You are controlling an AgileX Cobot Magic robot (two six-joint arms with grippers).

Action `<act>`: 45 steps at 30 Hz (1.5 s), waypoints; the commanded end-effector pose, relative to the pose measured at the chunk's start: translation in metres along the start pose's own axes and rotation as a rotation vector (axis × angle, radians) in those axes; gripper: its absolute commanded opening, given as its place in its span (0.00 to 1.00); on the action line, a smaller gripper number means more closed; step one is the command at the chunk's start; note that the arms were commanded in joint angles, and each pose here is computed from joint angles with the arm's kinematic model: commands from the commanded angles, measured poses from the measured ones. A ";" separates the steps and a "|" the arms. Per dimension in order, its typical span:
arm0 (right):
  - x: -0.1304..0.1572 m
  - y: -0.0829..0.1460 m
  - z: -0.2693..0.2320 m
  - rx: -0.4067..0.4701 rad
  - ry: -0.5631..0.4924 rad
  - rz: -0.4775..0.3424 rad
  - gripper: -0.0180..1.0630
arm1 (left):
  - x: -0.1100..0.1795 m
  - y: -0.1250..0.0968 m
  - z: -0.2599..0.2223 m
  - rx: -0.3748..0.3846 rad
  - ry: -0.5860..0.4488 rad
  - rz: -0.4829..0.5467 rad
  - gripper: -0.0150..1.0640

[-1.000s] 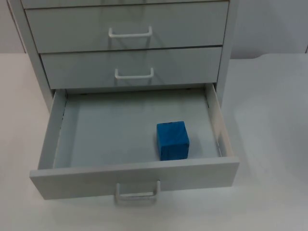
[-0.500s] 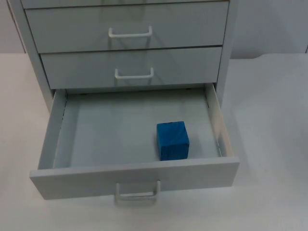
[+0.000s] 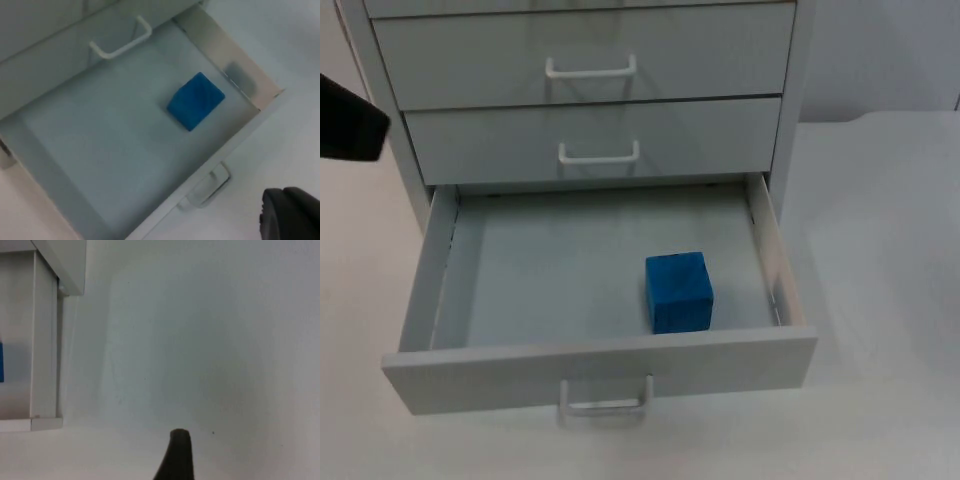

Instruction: Open the drawer with the left hand, place the block into the drawer with the right hand, then close the drawer with the left hand.

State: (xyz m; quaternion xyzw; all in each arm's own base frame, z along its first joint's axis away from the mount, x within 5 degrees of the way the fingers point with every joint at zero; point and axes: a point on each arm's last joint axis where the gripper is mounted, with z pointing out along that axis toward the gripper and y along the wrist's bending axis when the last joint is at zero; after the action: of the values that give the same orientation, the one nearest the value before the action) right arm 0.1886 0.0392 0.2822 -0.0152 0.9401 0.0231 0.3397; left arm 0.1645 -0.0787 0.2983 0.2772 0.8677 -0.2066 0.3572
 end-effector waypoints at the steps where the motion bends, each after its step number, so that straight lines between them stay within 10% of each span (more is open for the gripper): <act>1: -0.001 -0.001 -0.001 0.000 -0.019 0.002 0.65 | -0.004 -0.007 0.015 0.025 0.029 0.047 0.01; 15: -0.001 -0.001 -0.001 0.002 -0.016 0.000 0.65 | 0.012 -0.050 0.106 -0.036 0.258 0.307 0.01; 45: -0.001 -0.001 -0.001 0.003 -0.014 -0.023 0.65 | 0.061 -0.052 0.196 -0.149 0.502 0.562 0.01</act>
State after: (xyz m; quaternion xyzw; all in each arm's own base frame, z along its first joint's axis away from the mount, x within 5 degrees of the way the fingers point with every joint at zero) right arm 0.1887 0.0392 0.2822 -0.0211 0.9399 0.0211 0.3402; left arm 0.1940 -0.2049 0.1355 0.5149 0.8338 0.0342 0.1963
